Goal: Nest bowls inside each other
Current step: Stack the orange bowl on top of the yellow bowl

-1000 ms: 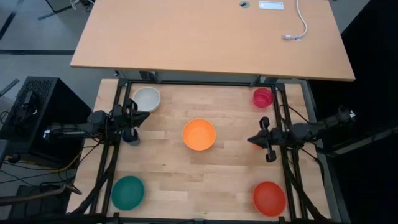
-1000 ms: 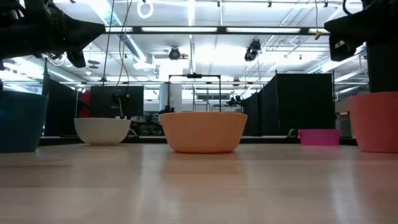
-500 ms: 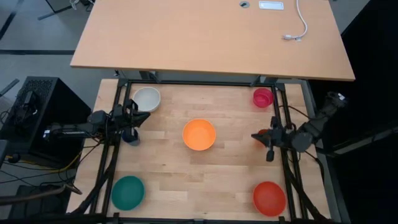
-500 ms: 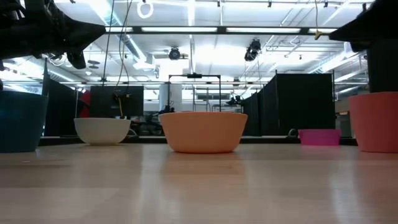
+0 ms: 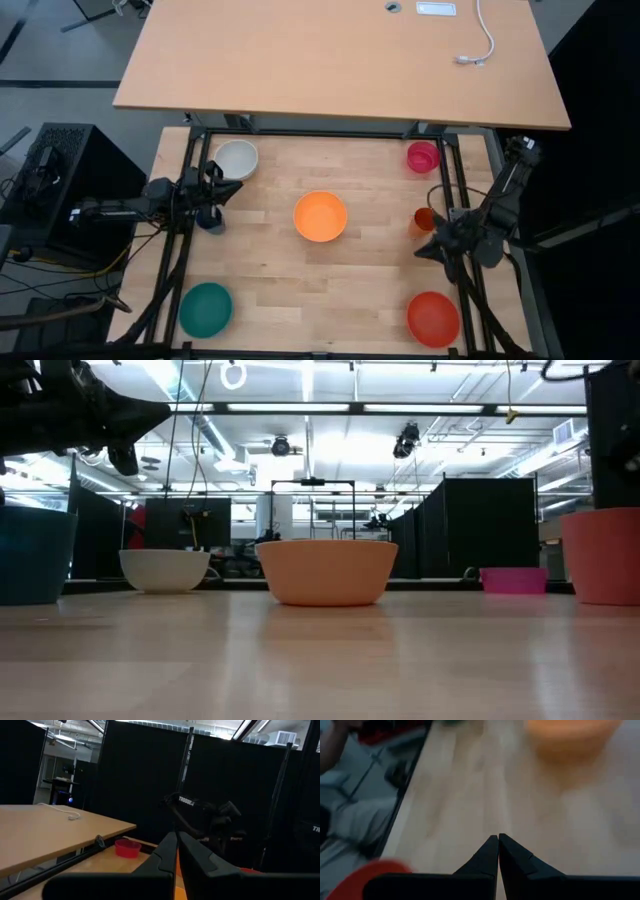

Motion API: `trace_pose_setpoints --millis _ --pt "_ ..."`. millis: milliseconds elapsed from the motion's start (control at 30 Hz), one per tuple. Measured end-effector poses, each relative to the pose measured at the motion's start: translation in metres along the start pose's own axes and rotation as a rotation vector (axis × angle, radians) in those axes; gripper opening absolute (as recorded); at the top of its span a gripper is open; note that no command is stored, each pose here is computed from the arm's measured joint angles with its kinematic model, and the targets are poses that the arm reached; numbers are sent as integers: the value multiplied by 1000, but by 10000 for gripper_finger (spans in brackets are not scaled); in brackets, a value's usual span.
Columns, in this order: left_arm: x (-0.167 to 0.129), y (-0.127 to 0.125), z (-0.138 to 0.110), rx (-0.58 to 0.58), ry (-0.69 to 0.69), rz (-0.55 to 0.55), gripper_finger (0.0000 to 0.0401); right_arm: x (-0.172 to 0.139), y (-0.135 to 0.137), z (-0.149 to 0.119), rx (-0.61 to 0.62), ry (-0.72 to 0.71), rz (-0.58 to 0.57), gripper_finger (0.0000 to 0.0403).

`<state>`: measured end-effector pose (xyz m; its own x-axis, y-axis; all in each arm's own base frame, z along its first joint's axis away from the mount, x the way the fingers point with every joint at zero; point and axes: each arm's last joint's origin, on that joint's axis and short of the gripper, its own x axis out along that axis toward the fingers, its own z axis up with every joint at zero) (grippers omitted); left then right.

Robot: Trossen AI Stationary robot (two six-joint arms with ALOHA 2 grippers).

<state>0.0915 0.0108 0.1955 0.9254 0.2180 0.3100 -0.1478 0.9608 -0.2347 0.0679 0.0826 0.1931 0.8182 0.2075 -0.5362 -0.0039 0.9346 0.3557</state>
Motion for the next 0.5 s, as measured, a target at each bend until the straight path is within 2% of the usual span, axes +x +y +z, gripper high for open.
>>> trace_pose_setpoints --millis 333,500 --pt "0 0 0 9 -2 8 4 9 8 -15 179 336 68 0" --pt "0 1 0 10 -5 23 4 11 10 -16 179 368 74 0"
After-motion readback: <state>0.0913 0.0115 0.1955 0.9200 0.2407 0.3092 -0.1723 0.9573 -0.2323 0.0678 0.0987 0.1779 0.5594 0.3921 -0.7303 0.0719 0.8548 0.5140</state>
